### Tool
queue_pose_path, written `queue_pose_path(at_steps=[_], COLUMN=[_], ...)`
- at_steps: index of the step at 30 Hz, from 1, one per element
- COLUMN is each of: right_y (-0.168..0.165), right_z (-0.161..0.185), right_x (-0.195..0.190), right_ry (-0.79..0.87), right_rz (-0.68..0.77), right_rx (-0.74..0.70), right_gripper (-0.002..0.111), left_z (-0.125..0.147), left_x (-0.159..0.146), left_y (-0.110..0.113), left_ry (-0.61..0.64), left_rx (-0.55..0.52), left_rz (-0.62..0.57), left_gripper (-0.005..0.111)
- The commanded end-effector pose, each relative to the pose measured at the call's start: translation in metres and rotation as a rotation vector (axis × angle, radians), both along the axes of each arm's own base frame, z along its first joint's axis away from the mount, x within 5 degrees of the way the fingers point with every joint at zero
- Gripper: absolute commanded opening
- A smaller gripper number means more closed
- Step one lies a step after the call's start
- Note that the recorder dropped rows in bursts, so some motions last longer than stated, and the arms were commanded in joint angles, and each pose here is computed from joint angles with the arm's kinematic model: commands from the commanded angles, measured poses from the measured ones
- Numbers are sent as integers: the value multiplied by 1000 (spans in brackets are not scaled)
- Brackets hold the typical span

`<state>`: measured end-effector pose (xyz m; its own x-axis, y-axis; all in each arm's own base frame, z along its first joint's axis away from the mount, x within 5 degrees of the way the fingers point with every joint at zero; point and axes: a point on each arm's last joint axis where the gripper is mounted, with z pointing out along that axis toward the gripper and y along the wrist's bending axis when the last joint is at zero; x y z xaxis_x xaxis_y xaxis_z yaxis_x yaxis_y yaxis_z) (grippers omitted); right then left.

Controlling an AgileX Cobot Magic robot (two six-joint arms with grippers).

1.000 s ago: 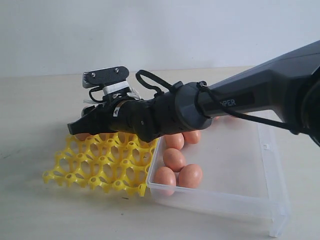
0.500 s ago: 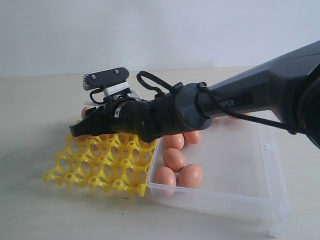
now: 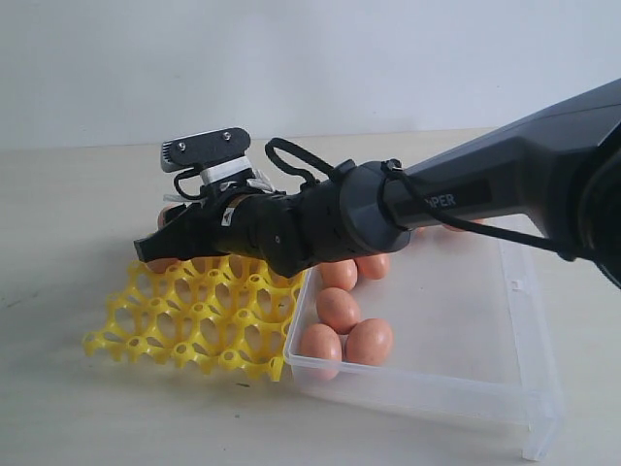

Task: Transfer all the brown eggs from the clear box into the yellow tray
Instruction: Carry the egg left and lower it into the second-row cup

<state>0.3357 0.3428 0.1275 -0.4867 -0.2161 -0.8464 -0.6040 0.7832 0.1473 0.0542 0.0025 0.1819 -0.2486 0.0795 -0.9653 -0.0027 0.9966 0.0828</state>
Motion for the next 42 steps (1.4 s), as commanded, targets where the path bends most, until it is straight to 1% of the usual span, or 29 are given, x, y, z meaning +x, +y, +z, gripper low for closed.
queue_pose_path(at_steps=[1, 4, 7, 11, 13, 26, 33, 42], right_y=[0, 0, 0, 0, 0, 0, 0, 0], right_z=[5, 5, 6, 7, 7, 8, 8, 10], right_x=[4, 4, 4, 5, 5, 5, 5, 5], right_ry=[-30, -35, -38, -50, -53, -77, -77, -70], right_rz=[-3, -2, -3, -6, -7, 5, 5, 0], right_rx=[13, 14, 17, 25, 28, 15, 15, 19], right_gripper=[1, 9, 22, 43, 49, 50, 58, 58], left_z=[3, 3, 3, 3, 3, 3, 3, 3], left_x=[0, 0, 0, 0, 0, 0, 0, 0], left_y=[0, 0, 0, 0, 0, 0, 0, 0], left_ry=[-23, -23, -23, -23, -23, -23, -23, -23], left_rx=[-11, -11, -11, -11, -11, -11, -11, -11], left_rz=[0, 0, 0, 0, 0, 0, 0, 0], left_gripper=[0, 0, 0, 0, 0, 0, 0, 0])
